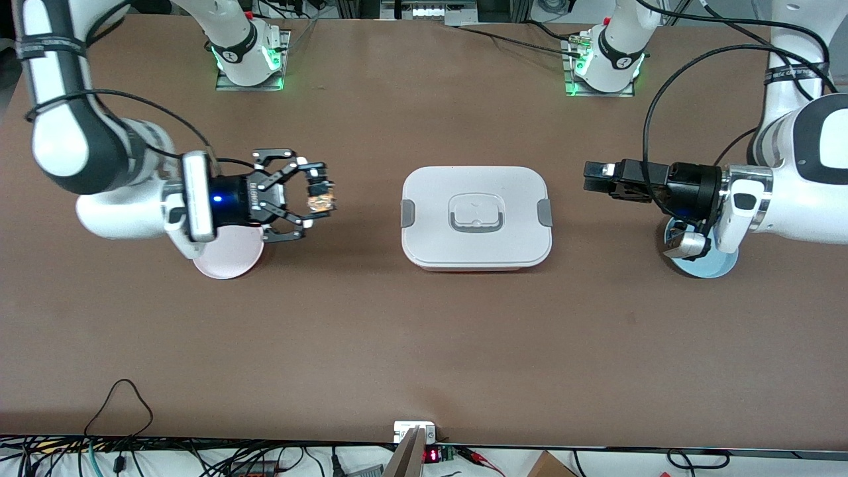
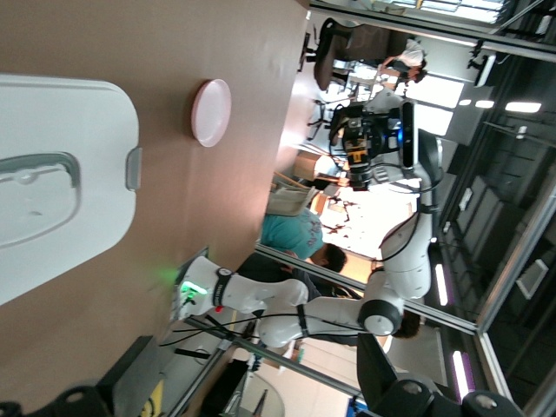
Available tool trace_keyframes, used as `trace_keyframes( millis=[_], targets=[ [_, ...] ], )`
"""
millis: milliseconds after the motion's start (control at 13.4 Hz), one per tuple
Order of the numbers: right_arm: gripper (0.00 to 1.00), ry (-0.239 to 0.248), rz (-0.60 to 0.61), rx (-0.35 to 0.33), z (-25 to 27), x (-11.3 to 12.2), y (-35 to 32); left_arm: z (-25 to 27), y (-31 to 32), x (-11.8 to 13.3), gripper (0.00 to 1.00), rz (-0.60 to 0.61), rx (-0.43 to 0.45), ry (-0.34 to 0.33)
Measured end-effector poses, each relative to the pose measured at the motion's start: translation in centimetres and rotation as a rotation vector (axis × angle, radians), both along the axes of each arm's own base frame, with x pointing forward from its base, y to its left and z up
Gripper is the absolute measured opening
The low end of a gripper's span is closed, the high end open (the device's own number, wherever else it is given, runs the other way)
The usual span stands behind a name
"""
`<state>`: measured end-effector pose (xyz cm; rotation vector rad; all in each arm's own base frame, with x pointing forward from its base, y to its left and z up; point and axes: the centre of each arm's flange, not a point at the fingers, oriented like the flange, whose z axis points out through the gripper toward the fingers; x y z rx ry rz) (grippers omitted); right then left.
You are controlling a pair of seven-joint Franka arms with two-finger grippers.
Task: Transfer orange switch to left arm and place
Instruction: 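Carry the switch over the box while the left gripper approaches it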
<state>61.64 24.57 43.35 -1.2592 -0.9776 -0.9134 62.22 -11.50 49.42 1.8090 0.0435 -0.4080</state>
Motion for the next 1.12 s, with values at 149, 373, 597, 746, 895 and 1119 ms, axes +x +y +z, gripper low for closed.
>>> trace_keyframes(
  millis=[149,373,597,746,895,1119],
  targets=[
    [0.74,0.026,-0.057,0.04,-0.2,-0.8,4.6,-1.1,0.1,0.0,1.0,0.024,-0.013,0.023],
    [0.74,0.067,-0.123,0.087,0.2,-1.8,10.4,-2.0,-1.1,0.2,1.0,0.078,-0.045,0.039],
    [0.74,0.087,-0.182,0.085,0.0,-1.7,13.8,-3.3,-4.6,0.1,1.0,0.134,-0.076,0.063],
    [0.74,0.091,-0.197,0.082,-0.1,-1.5,15.6,-3.1,-5.9,0.2,1.0,0.171,-0.118,0.07],
    [0.74,0.078,-0.209,0.058,-0.7,-0.9,16.4,-2.7,-6.1,0.6,1.0,0.211,-0.152,0.073],
    [0.74,-0.001,-0.211,-0.042,-1.3,0.1,16.2,-2.6,-7.2,0.8,1.0,0.251,-0.165,0.092]
  ],
)
